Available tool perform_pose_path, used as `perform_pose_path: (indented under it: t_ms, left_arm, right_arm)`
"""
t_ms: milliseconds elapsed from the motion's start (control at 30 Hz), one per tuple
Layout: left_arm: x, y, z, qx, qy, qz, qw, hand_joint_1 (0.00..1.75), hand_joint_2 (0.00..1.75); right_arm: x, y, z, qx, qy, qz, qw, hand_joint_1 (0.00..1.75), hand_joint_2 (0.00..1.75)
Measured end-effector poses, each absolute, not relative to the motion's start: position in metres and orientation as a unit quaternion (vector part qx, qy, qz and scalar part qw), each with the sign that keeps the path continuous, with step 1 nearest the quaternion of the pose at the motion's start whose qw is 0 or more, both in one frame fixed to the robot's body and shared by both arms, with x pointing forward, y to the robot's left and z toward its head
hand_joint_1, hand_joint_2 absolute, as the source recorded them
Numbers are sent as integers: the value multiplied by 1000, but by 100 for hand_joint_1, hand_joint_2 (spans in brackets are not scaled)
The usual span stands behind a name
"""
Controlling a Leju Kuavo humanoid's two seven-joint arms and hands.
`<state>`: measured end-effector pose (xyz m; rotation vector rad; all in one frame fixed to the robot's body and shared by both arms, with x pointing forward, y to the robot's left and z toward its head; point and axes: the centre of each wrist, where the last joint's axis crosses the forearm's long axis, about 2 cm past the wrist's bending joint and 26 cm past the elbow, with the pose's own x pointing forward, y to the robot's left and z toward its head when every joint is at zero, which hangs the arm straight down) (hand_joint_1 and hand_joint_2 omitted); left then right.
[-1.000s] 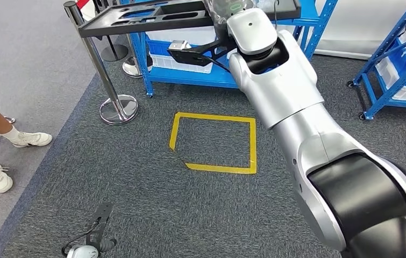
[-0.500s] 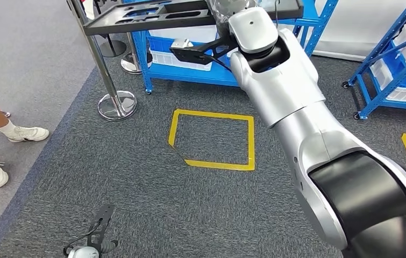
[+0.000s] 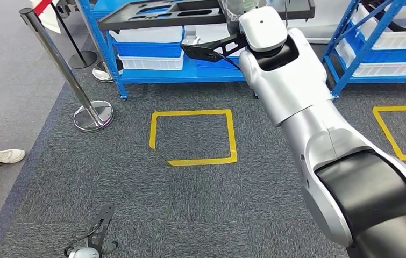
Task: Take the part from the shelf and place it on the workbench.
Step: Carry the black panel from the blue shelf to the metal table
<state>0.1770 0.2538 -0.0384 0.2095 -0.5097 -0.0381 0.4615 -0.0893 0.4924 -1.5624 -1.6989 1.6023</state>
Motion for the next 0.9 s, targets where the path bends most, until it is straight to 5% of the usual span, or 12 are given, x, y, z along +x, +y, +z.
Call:
perform_pose_path:
  t_ms: [900]
  left_arm:
    - [163,268,-51,80,-228,-9,970,0,175]
  right_arm:
    - [458,-94,513,-570,-587,549,174,175,175]
